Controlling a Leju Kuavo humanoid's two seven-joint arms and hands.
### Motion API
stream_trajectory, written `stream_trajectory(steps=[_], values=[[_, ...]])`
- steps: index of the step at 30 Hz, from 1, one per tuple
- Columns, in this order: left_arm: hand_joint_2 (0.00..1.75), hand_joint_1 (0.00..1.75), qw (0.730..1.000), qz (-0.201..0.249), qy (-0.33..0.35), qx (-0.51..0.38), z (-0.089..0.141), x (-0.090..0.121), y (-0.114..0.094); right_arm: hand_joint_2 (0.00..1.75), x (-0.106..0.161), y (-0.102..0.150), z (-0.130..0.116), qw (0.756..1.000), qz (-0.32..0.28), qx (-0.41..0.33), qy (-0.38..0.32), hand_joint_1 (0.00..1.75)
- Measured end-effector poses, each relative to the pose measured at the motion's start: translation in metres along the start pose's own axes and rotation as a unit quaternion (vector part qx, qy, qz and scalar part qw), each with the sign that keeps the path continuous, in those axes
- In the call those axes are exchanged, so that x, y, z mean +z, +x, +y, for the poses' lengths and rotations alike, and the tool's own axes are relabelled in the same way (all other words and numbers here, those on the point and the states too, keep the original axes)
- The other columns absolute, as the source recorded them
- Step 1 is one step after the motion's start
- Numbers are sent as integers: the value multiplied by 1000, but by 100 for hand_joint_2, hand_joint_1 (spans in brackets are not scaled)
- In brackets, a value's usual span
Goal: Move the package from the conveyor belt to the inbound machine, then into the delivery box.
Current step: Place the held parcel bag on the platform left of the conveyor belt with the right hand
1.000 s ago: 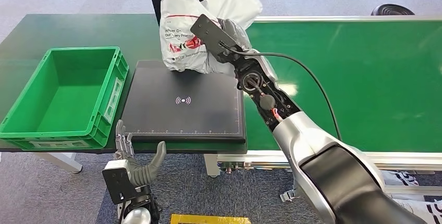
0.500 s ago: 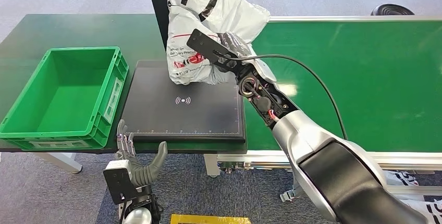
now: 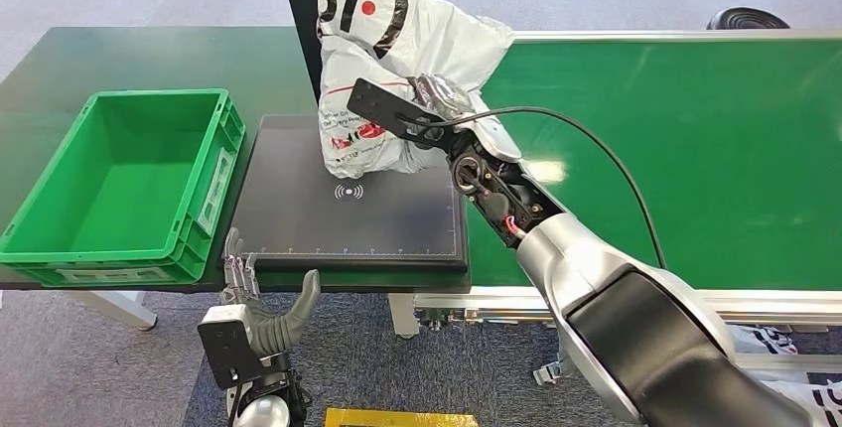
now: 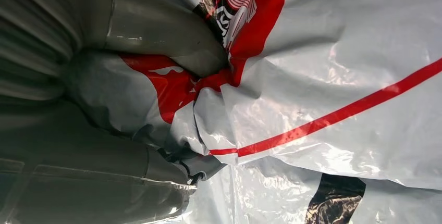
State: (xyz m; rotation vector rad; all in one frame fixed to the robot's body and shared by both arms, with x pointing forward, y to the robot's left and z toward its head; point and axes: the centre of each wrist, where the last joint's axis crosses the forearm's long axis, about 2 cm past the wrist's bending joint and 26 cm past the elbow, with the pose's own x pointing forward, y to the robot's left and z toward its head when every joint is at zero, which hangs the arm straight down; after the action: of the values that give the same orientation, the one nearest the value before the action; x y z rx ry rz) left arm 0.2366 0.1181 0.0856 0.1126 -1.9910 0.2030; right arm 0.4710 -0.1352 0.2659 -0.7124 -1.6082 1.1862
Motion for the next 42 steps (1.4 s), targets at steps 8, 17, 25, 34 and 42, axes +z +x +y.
stream_trajectory(steps=[8, 17, 25, 34, 42], values=[[175, 0, 1000, 2, 3, -5, 0, 1, -1, 175, 5, -4, 12, 1000, -9, -8, 18, 175], [175, 0, 1000, -6, 24, -16, 5, -1, 2, 175, 34, 14, 89, 984, -74, -68, 148, 175], [175, 0, 1000, -6, 22, -14, 7, -1, 2, 175, 46, 25, 113, 973, -84, -71, 203, 175], [175, 0, 1000, -10, 15, -8, 5, -5, 2, 175, 44, 29, 112, 977, -79, -65, 185, 175], [175, 0, 1000, -8, 14, -9, 4, -6, 1, 175, 38, 30, 100, 985, -67, -47, 151, 175]])
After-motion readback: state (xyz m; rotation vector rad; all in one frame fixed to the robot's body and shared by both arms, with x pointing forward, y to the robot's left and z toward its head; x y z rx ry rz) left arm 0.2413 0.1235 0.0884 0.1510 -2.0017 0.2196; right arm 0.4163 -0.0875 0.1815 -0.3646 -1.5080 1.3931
